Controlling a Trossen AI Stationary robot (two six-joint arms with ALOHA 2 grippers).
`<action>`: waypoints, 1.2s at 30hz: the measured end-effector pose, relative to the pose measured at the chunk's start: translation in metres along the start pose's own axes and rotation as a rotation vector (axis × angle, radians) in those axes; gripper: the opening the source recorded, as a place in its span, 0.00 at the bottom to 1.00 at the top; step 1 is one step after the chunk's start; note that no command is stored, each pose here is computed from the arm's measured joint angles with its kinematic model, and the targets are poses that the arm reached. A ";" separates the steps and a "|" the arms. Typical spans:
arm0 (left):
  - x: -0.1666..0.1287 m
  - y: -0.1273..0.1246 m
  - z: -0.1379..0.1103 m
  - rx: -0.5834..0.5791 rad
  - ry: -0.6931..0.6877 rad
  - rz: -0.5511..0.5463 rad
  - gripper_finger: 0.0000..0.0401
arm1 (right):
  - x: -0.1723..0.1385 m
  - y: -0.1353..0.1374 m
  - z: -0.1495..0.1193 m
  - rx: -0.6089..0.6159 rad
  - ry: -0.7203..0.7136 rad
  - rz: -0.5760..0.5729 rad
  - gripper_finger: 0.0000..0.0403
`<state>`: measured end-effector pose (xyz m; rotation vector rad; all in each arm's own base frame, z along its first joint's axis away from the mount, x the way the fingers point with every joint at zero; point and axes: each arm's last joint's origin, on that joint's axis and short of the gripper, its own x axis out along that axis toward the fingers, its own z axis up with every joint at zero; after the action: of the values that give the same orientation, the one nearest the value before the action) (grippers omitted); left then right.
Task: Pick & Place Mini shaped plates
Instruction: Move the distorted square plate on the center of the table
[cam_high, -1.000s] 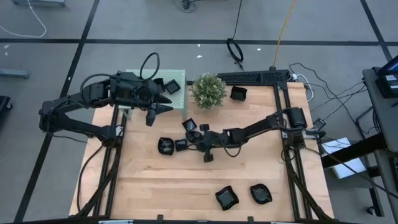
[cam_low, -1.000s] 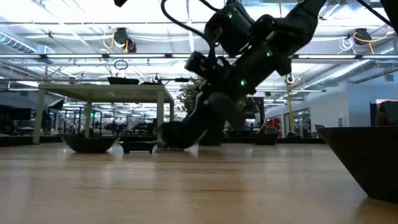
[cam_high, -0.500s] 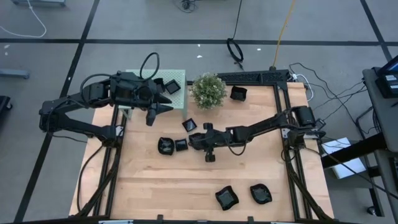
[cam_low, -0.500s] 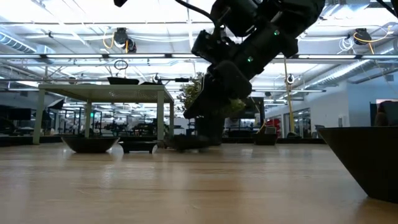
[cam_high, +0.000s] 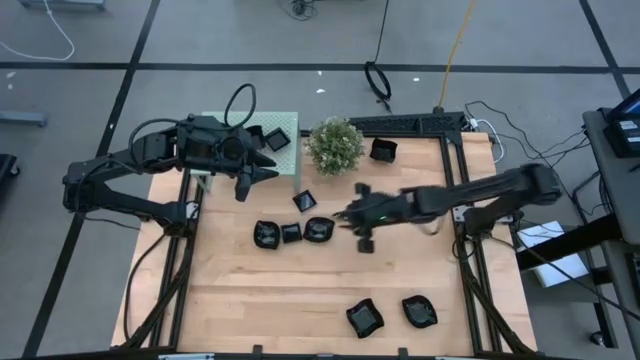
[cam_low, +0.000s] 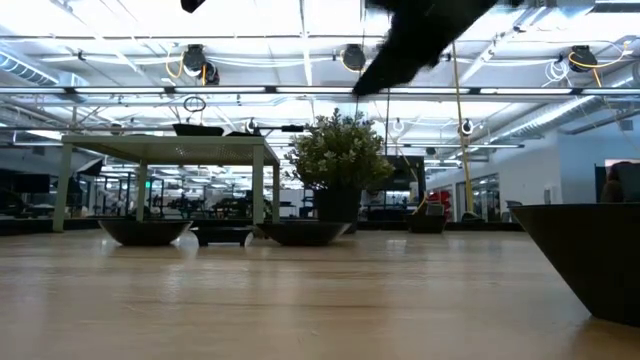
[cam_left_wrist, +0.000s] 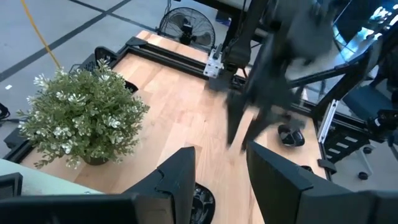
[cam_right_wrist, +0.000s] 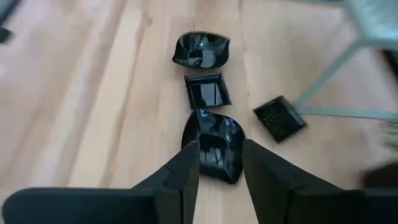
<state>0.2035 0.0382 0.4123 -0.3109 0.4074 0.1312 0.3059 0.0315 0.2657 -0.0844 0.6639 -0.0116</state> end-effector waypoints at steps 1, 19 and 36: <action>0.000 0.000 0.000 0.000 0.000 0.000 0.37 | -0.015 -0.002 0.003 0.003 -0.025 0.000 0.26; 0.000 0.002 0.009 0.069 -0.117 0.114 0.37 | -0.107 -0.087 -0.008 0.225 -0.048 -0.520 0.32; -0.016 0.009 0.051 0.183 -0.571 0.391 0.37 | -0.036 -0.175 -0.137 0.266 0.198 -0.293 0.46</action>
<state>0.2055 0.0620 0.4607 -0.0013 -0.0933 0.5480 0.1958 -0.1517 0.1947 0.0775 0.8372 -0.3939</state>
